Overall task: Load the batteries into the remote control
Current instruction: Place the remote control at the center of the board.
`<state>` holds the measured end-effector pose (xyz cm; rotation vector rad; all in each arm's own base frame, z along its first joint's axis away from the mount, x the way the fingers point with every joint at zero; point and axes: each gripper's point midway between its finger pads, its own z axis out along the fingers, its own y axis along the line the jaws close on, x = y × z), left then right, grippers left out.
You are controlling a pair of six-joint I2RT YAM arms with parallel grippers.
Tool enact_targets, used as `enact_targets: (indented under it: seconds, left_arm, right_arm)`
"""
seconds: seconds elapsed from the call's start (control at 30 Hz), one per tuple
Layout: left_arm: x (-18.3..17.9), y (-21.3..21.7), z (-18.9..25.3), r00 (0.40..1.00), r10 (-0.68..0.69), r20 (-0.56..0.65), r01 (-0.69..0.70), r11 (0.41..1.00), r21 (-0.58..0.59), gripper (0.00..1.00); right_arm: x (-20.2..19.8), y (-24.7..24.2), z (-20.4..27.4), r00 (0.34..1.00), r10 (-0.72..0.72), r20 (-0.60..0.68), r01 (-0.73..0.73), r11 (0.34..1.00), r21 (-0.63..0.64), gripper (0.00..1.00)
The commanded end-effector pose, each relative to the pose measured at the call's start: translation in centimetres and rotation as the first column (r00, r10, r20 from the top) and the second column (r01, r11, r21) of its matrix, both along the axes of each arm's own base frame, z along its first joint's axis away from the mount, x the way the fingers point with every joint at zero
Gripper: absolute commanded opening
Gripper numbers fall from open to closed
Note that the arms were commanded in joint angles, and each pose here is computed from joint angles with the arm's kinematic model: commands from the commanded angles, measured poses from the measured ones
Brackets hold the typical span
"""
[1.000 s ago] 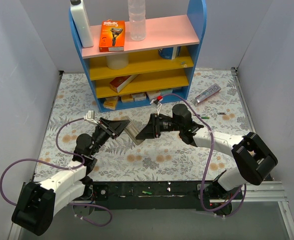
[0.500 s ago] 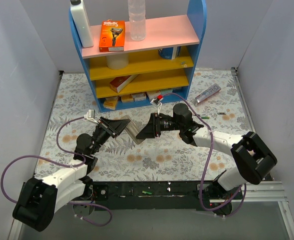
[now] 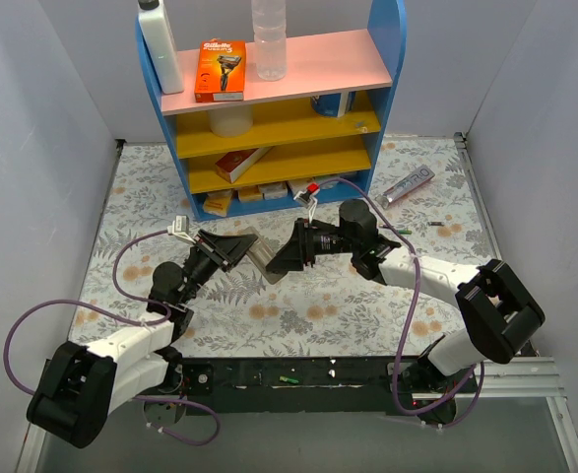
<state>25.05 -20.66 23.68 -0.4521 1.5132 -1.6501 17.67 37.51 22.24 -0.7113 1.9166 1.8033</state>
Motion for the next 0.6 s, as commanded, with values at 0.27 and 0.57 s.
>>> enact_targets:
  seconds: [0.27,0.57]
  left_arm:
    - [0.43,-0.55,3.24,0.999,-0.034,0.041,0.038,0.994,-0.099,0.01]
    - [0.63,-0.67,2.6,0.998,-0.024,0.05,0.026,0.999,-0.034,0.38]
  right_arm:
    - [0.17,0.01,0.89,0.998,0.041,0.053,-0.042,0.999,0.029,0.21]
    - [0.41,-0.55,0.81,0.996,0.028,0.08,-0.028,1.0,0.004,0.01]
